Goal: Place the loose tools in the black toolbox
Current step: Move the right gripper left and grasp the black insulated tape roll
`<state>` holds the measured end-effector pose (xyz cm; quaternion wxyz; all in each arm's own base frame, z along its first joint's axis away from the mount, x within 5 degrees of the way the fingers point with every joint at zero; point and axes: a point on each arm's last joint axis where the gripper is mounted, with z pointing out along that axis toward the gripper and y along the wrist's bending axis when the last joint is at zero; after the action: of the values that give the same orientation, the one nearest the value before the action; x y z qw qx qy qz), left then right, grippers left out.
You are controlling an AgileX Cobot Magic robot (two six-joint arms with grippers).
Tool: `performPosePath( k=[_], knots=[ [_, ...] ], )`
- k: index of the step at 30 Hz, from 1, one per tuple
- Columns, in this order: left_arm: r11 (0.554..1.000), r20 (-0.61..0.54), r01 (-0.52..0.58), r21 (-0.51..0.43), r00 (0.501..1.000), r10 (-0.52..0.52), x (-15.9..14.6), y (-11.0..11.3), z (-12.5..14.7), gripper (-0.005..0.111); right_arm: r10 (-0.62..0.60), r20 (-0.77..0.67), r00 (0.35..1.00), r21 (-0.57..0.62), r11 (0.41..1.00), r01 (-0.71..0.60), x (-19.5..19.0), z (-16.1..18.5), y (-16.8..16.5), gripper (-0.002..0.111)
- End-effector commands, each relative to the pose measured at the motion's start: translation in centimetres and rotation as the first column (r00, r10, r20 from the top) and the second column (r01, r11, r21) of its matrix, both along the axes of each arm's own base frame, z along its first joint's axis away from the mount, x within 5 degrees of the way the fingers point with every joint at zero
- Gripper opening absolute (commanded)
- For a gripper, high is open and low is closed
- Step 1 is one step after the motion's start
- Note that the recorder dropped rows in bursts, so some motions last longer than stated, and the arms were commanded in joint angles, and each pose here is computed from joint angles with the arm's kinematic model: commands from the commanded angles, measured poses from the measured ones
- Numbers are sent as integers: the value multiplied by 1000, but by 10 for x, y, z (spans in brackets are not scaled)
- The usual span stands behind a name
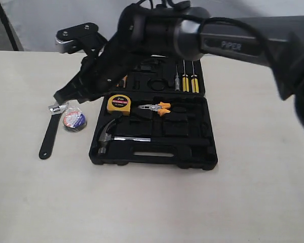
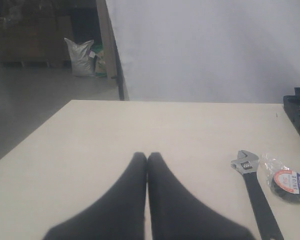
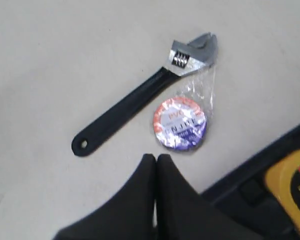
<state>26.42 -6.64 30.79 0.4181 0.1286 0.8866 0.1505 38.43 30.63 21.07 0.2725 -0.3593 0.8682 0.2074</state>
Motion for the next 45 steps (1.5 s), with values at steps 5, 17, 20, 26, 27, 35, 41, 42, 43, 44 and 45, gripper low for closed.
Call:
performPosePath(
  k=[5, 17, 20, 26, 27, 35, 41, 42, 43, 44, 45],
  knots=[
    [1000, 5, -1, -27, 1000, 1, -2, 0, -1, 1, -65, 38, 997, -168, 983, 71, 30, -29, 37, 5],
    [1000, 5, -1, -27, 1000, 1, -2, 0, -1, 1, -65, 108, 992, -152, 985, 81, 57, -69, 60, 66],
    [1000, 5, -1, -27, 1000, 1, -2, 0, -1, 1, -57, 103, 993, -169, 983, 74, 58, -80, 60, 67],
    [1000, 5, -1, -27, 1000, 1, -2, 0, -1, 1, -64, 71, 995, -150, 986, 74, 56, -83, 62, 67],
    [1000, 5, -1, -27, 1000, 1, -2, 0, -1, 1, -63, 68, 996, -149, 986, 72, 55, -84, 62, 67],
    [1000, 5, -1, -27, 1000, 1, -2, 0, -1, 1, -60, 56, 997, -157, 985, 68, 53, -74, 61, 67],
    [1000, 5, -1, -27, 1000, 1, -2, 0, -1, 1, -56, 51, 997, -161, 985, 63, 51, -68, 61, 67],
    [1000, 5, -1, -27, 1000, 1, -2, 0, -1, 1, -56, 48, 997, -164, 985, 63, 51, -70, 61, 67],
    [1000, 5, -1, -27, 1000, 1, -2, 0, -1, 1, -55, 41, 998, -170, 984, 61, 51, -73, 61, 68],
    [1000, 5, -1, -27, 1000, 1, -2, 0, -1, 1, -55, 36, 998, -175, 983, 60, 50, -76, 61, 70],
    [1000, 5, -1, -27, 1000, 1, -2, 0, -1, 1, -54, 31, 998, -179, 982, 59, 50, -80, 61, 73]
  ],
)
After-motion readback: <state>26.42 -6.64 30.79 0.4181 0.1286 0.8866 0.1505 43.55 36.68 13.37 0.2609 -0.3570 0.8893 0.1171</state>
